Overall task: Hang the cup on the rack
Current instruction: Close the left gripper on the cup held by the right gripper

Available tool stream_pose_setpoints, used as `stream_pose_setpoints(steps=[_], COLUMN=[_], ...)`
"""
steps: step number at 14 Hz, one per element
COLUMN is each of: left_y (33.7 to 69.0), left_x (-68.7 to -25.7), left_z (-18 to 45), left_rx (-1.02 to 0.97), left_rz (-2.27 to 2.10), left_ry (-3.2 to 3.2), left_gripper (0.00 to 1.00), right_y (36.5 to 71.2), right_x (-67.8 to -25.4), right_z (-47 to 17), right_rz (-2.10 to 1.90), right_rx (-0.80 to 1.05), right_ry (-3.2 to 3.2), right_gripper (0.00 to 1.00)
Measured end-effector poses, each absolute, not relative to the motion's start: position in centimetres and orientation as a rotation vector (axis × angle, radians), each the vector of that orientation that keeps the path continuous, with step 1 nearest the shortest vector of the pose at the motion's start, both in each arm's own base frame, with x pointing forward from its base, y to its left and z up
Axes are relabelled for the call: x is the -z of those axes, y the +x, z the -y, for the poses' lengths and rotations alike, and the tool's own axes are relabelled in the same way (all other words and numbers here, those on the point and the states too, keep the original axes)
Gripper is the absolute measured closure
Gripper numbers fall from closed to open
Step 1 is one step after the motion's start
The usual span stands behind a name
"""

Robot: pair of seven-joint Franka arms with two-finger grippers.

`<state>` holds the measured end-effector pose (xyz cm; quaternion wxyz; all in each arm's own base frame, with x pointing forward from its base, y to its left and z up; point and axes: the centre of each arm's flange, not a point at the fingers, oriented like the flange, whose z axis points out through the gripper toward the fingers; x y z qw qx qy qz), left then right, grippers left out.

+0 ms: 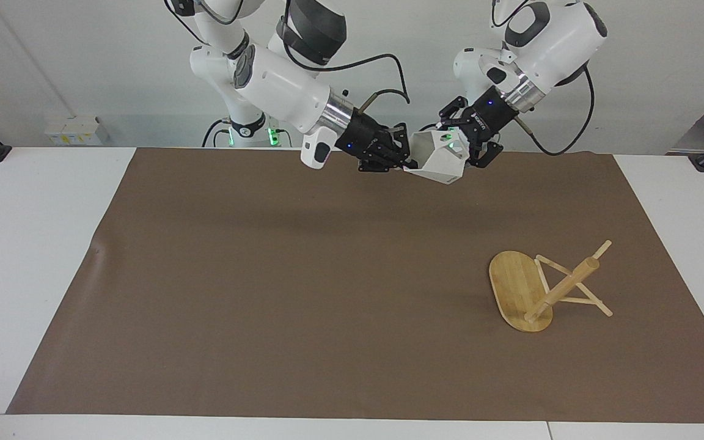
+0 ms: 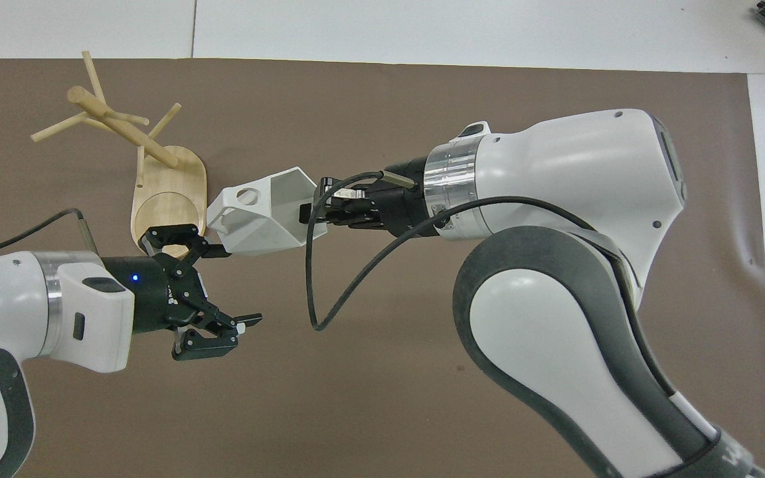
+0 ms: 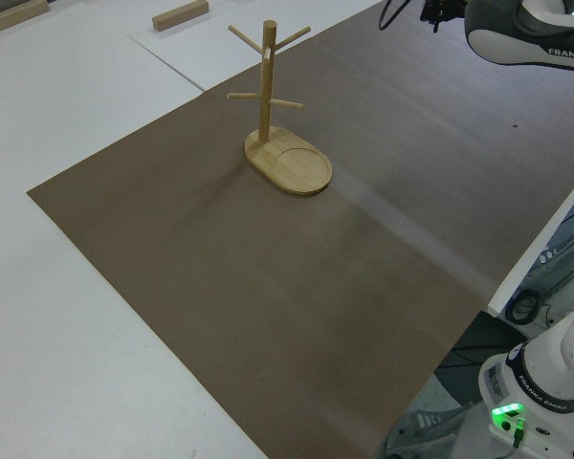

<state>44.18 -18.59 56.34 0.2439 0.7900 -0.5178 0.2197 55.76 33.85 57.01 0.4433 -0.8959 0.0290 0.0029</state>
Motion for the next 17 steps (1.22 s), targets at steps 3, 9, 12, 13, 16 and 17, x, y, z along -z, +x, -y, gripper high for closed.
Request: stream_pose_setpoints(steps=[3,9,12,13,16,17], left_y=[45.3,47.9,47.9,47.9,47.7,47.6], left_x=[-55.2,-55.4,-55.7,-55.7,-55.7,-55.7], left_z=[17.9,18.3,18.6,18.6,18.9,18.9], left_rx=[-0.614,-0.608,-0.601,-0.601,-0.598,-0.596], left_rz=[1.444,1.461,1.475,1.475,1.470,1.474], left_ry=[2.117,2.094,2.074,2.067,2.032,2.026], left_gripper=[0.00,0.00,0.00,0.00,0.00,0.00], right_y=[55.6,55.2,55.2,55.2,55.2,55.2], right_x=[-56.8,-56.5,-56.5,-56.5,-56.5,-56.5], right_z=[-34.0,-34.1,-34.1,-34.1,-34.1,-34.1], right_rz=[-0.063,-0.042,-0.040,-0.040,-0.040,-0.040], right_rx=[-0.029,-0.075,-0.079,-0.079,-0.079,-0.079], right_ry=[-2.226,-2.234,-2.234,-2.234,-2.234,-2.234], right_gripper=[0.96,0.96,0.96,0.96,0.96,0.96])
